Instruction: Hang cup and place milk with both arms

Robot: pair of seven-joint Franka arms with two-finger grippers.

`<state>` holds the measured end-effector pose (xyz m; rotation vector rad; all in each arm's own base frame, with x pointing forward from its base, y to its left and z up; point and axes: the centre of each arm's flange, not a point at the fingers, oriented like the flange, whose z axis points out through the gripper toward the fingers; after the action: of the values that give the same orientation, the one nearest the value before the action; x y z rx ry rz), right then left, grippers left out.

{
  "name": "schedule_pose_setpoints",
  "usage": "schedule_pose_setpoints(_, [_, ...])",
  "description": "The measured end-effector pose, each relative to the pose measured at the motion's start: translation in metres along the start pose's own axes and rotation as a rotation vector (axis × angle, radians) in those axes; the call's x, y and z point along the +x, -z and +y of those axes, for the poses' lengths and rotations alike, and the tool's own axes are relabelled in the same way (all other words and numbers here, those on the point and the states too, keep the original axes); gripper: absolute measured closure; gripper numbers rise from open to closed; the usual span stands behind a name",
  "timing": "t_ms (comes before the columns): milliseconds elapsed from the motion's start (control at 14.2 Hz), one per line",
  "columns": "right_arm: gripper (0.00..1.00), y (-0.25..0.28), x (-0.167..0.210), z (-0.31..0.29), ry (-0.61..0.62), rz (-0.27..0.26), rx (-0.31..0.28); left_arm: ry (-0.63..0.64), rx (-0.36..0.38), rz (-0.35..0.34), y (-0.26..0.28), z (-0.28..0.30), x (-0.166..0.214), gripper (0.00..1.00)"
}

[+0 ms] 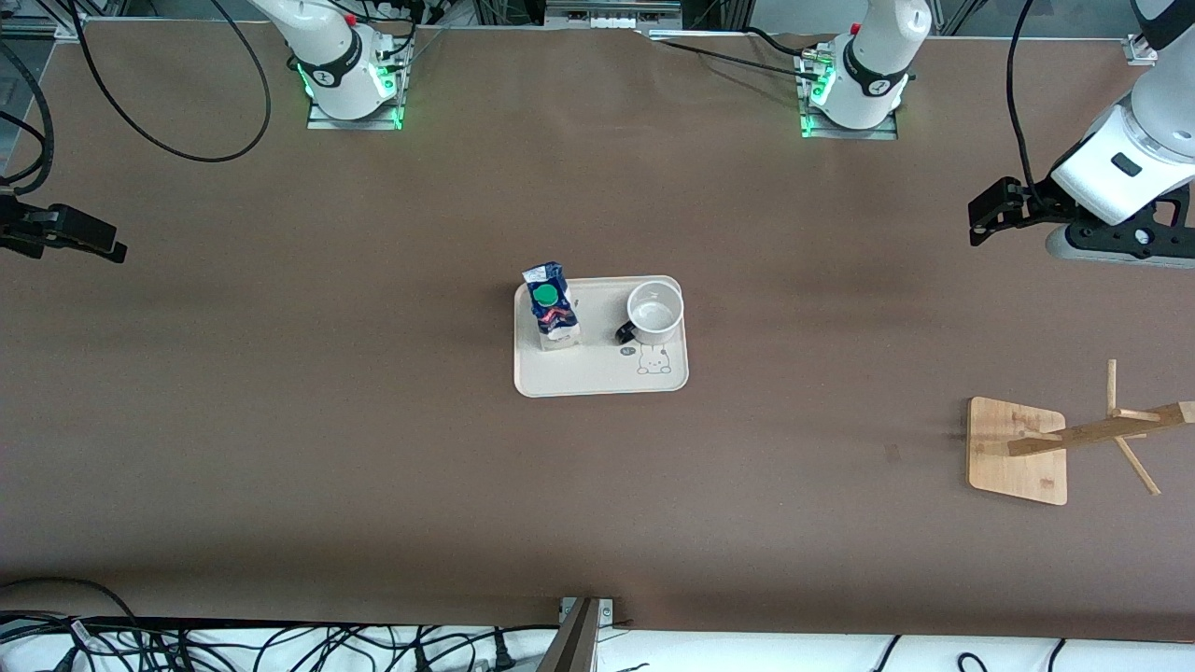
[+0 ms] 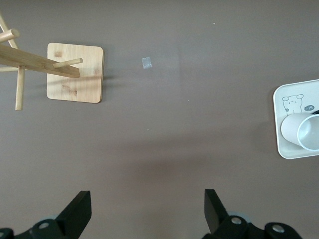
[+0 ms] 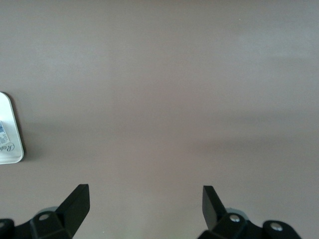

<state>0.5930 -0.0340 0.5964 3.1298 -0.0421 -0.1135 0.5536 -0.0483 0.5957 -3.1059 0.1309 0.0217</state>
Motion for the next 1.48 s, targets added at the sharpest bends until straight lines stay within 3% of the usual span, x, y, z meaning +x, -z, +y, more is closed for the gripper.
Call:
schedule_pose_setpoints(421, [0.0,-0.032,0.008,-0.084,0.135,-0.08,-0.018,0.0,0.0,-0.001,0.0,0.0,0.0,0.0])
schedule_pose_setpoints(983, [0.0,-0.104,0.027,-0.149,0.234,-0.199,-0.027,0.001,0.0,-0.003,-0.001,0.0,0.0,0.0])
schedule_pose_setpoints(1194, [0.0,-0.137,0.034,-0.188,0.277,-0.218,0.03,0.001,0.0,-0.003,-0.001,-0.001,0.0,0.0])
schedule_pose_setpoints(1475, [0.0,-0.162,0.039,-0.231,0.288,-0.22,0.19,0.0,0.0,-0.003,-0.001,0.0,0.0,0.0])
